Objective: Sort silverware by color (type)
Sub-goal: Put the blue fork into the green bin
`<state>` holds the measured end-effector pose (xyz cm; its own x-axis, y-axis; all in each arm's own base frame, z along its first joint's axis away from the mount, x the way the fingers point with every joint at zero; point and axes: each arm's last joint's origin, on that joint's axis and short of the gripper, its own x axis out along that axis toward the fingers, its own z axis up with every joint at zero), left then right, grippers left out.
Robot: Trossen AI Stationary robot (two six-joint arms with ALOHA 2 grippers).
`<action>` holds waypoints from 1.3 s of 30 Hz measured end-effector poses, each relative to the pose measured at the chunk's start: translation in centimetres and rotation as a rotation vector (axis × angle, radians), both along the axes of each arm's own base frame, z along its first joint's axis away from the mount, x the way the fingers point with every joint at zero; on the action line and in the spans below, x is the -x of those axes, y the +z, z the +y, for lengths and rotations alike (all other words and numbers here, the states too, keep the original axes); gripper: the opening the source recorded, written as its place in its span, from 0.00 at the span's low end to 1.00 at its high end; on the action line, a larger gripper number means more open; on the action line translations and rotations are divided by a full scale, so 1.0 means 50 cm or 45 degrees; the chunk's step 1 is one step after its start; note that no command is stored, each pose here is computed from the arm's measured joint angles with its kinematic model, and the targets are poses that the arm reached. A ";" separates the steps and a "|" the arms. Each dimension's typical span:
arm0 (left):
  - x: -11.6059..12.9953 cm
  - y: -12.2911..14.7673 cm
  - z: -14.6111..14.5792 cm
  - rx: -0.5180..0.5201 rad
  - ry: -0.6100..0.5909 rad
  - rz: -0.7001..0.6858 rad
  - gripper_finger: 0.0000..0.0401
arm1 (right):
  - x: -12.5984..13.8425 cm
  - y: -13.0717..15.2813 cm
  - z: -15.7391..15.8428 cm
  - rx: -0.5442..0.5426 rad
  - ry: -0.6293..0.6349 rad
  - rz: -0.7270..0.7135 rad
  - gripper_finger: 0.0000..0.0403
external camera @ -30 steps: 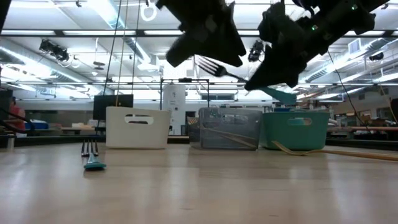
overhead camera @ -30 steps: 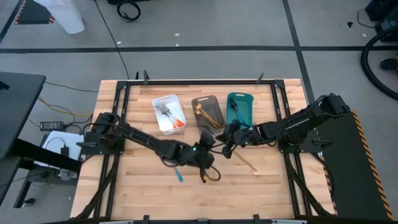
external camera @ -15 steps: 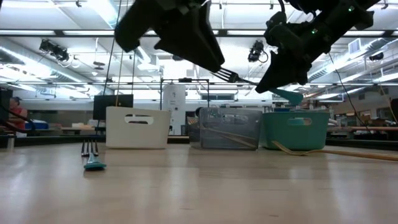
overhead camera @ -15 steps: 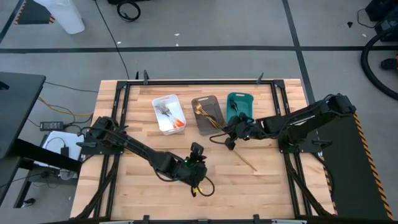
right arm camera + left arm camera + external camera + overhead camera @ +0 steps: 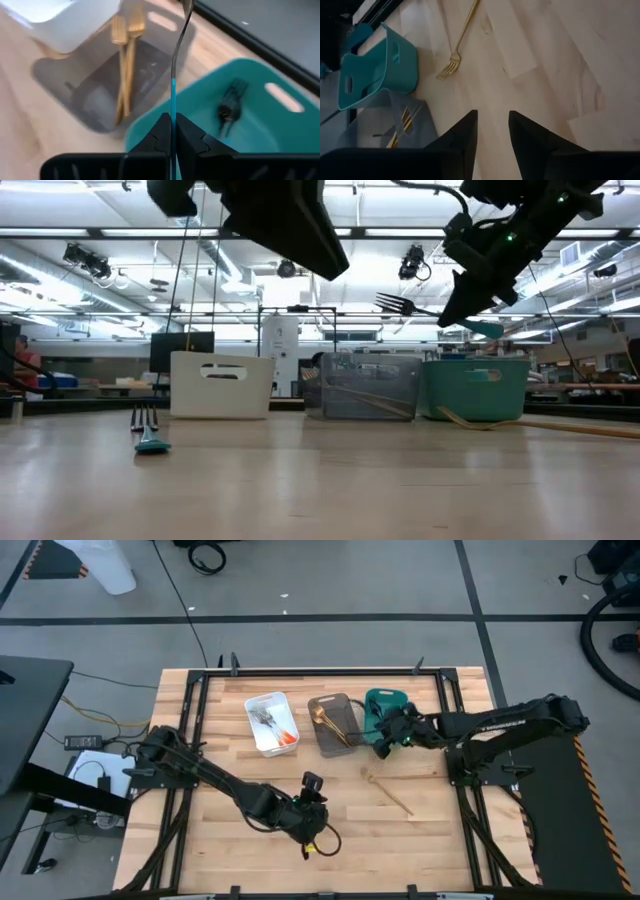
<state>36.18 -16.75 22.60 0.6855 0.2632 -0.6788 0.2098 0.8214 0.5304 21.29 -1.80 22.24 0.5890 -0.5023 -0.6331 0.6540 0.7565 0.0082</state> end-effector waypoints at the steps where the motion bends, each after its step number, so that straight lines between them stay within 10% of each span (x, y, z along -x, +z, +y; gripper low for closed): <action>1: 0.000 0.002 0.001 0.016 -0.001 -0.004 0.29 | 0.004 0.002 -0.006 0.007 -0.014 0.009 0.04; 18: 0.027 -0.046 0.032 0.072 0.036 0.032 0.29 | 0.041 -0.013 -0.094 0.024 -0.276 0.200 0.04; 39: 0.113 -0.035 0.108 0.434 0.090 -0.321 0.29 | 0.060 -0.099 -0.156 -0.151 -0.351 0.204 0.04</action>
<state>30.52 -11.35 20.83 0.8296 0.1049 -0.5484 0.0452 0.9663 0.2533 18.27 -9.58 17.30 0.3299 -0.5463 -0.7699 0.8337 0.5511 -0.0338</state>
